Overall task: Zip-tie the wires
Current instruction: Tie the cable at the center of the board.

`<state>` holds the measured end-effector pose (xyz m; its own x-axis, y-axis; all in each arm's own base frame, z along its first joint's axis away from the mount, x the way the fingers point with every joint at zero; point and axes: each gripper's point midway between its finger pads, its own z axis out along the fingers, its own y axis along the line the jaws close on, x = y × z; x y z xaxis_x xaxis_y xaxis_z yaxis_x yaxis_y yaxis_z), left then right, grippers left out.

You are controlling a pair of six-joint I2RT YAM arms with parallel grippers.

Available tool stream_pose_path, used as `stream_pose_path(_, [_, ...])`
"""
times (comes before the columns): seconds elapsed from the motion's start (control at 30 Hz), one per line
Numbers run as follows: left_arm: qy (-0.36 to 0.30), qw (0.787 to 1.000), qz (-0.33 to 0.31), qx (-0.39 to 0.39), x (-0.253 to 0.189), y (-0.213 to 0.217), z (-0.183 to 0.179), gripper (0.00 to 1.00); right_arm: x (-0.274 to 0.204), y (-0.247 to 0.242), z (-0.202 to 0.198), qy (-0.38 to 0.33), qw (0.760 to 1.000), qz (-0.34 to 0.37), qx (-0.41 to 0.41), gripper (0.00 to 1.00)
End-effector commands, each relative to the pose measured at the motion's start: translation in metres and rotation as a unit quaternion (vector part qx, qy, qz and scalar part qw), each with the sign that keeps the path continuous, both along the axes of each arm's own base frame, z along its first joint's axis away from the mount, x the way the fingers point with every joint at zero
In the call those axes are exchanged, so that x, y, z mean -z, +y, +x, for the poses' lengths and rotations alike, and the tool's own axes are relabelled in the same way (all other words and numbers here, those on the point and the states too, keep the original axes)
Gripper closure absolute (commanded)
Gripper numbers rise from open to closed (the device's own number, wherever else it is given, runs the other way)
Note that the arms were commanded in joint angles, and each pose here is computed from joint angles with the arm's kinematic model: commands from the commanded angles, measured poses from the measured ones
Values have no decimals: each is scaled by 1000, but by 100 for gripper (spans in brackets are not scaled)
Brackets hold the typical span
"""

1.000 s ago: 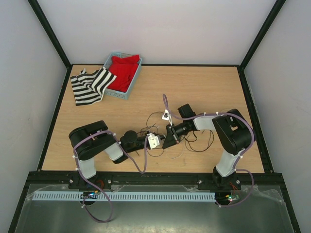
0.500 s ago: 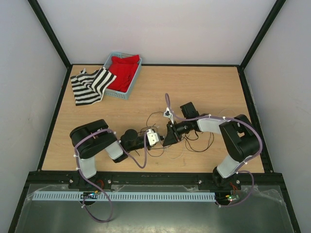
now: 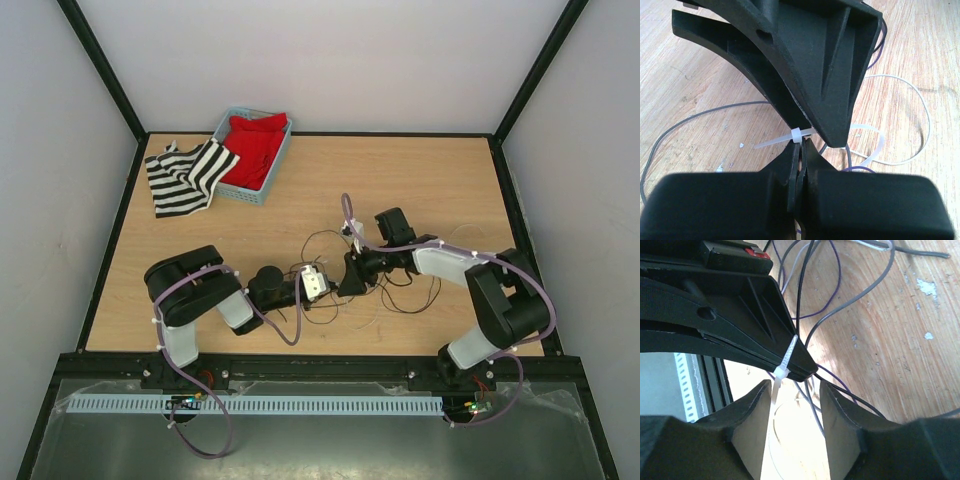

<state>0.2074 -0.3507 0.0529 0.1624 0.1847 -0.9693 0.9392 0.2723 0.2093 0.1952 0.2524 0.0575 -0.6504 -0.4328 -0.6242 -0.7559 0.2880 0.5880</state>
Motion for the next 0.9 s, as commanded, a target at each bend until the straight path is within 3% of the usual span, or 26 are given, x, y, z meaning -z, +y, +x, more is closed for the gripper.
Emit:
stream_pose_path(0.0, [7,1000,-3,12,2,-3,-2,100,-3,-7,7,-29,999,-22,12,45])
stream_pose_path(0.27, [8,1000,-3,12,3,-4,-1,100,-15,-12,24,-65,996,-47,33,40])
stream_pose_path(0.87, [12,1000,-2,19,5,-6,-3,100,-31,5,36,-50,998,-10,47,37])
